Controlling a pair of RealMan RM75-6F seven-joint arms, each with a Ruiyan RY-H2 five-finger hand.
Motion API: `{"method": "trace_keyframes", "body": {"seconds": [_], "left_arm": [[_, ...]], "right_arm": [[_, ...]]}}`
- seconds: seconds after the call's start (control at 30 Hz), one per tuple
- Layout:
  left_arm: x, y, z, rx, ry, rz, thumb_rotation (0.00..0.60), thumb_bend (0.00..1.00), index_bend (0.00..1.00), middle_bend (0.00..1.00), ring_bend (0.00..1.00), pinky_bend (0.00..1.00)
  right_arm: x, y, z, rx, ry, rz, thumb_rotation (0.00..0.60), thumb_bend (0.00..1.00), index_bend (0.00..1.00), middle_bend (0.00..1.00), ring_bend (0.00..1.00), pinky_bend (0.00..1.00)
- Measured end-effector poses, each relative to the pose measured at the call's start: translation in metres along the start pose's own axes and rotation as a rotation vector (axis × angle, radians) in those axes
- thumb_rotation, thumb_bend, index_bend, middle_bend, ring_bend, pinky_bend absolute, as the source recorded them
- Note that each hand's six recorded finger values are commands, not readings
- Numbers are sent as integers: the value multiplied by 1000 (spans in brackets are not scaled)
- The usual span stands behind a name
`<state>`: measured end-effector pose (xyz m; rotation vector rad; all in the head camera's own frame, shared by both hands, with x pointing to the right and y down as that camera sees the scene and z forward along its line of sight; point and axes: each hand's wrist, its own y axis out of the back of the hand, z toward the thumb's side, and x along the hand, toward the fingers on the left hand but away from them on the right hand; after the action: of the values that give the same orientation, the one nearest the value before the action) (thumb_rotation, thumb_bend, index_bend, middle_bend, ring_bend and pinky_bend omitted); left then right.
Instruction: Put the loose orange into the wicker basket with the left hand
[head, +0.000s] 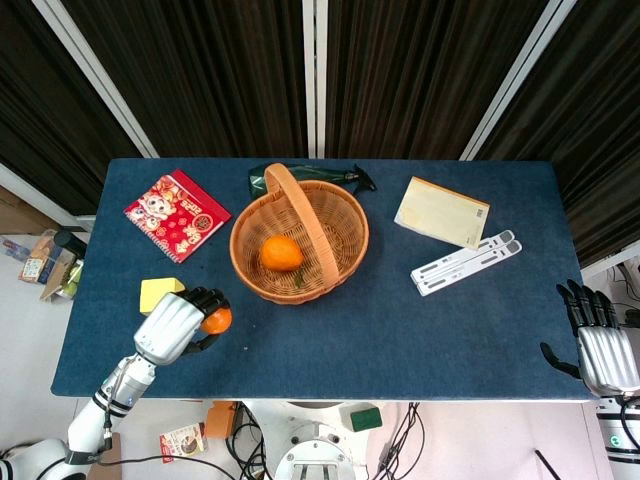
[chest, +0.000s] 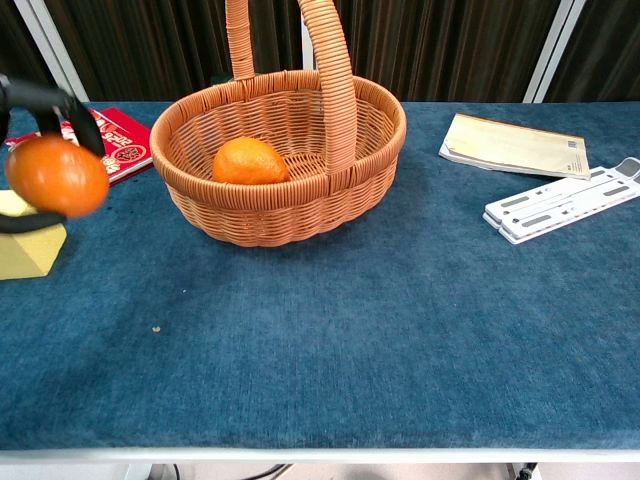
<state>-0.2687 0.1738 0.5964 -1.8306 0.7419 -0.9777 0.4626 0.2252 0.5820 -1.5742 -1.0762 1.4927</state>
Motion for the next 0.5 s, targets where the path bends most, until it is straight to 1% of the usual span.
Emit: {"method": "trace_keyframes", "body": {"seconds": [0.1, 0.17, 0.27, 0.43, 0.5], "left_arm": [[16, 18, -9, 2, 15, 42, 600, 310, 459, 488, 466, 689], [28, 22, -11, 6, 17, 47, 600, 310, 455, 488, 466, 688], [49, 21, -12, -1, 12, 21, 600, 310, 450, 488, 466, 686], [92, 11, -7, -21, -9, -47, 600, 310, 447, 488, 466, 686], [109, 6, -5, -14, -12, -66, 600, 310, 447, 488, 466, 686]], "right_arm": [[1, 0, 0, -2, 0, 0, 600, 268, 0, 0, 0, 0], [0, 0, -1, -7, -4, -1, 600, 269, 0, 0, 0, 0], [0, 1, -1, -11, -6, -3, 600, 270, 0, 0, 0, 0], [0, 2, -4, -17, -12, -4, 600, 271, 0, 0, 0, 0], [0, 2, -5, -22, -17, -3, 600, 271, 0, 0, 0, 0]]}}
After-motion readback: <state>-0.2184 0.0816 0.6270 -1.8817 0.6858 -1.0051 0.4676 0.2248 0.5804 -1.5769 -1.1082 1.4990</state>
